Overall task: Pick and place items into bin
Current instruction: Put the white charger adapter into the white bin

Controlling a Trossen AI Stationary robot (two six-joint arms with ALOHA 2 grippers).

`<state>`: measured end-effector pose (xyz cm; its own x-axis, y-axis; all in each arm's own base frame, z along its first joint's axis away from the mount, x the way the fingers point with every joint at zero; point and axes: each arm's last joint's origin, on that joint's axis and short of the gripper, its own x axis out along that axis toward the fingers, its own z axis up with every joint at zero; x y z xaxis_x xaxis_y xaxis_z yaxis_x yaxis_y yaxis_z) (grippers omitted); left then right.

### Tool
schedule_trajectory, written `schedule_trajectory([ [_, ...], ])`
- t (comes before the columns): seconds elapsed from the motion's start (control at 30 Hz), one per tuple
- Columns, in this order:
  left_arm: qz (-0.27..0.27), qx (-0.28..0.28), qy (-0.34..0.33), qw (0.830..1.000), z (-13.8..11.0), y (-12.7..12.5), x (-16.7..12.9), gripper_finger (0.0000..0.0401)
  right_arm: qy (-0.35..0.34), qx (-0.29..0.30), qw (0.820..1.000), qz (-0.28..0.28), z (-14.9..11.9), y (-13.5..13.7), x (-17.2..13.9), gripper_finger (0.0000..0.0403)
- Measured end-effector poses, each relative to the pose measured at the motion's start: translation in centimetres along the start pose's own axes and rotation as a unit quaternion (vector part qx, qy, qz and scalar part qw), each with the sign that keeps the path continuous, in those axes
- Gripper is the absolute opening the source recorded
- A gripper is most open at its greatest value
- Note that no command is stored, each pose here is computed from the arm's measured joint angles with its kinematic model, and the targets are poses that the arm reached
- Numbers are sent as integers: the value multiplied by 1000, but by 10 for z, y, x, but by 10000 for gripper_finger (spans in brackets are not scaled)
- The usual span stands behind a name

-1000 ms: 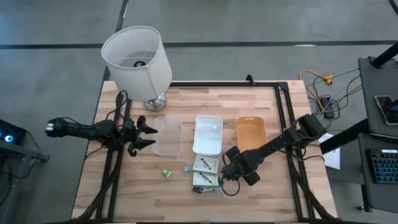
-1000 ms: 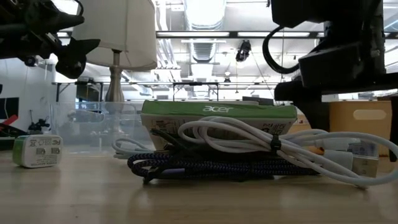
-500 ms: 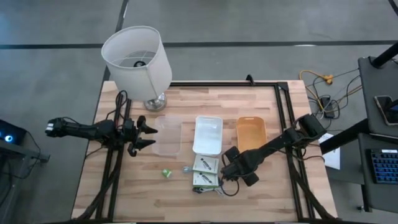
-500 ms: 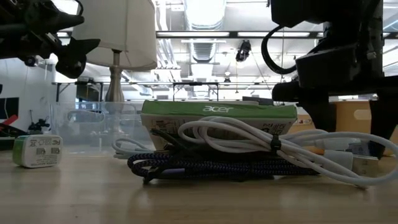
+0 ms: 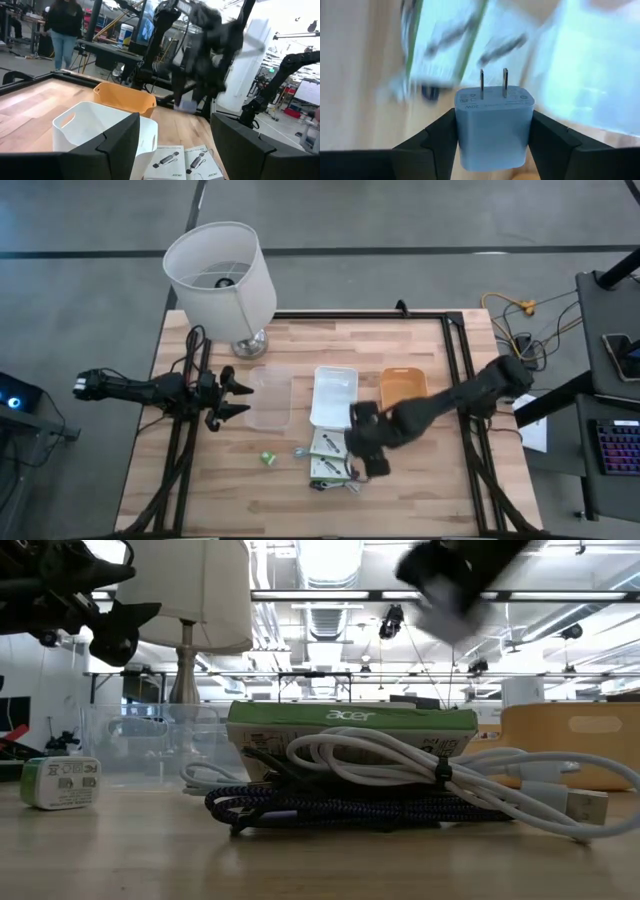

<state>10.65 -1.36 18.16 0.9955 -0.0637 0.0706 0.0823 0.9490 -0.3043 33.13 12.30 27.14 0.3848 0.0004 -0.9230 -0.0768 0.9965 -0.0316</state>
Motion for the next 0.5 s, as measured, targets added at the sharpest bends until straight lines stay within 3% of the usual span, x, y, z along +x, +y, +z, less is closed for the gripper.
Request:
schedule_trajectory([
  [0.13,-3,-5,-10,1000,2,-1,0,228,-50,126,991,-5,29,-34,-17,196],
  [0.27,-10,-22,-30,999,6,-2,0,228,-59,197,978,-25,51,-73,-7,196],
  [0.5,-21,-21,-63,998,12,-4,-1,228,-26,247,968,-37,58,-109,13,196],
])
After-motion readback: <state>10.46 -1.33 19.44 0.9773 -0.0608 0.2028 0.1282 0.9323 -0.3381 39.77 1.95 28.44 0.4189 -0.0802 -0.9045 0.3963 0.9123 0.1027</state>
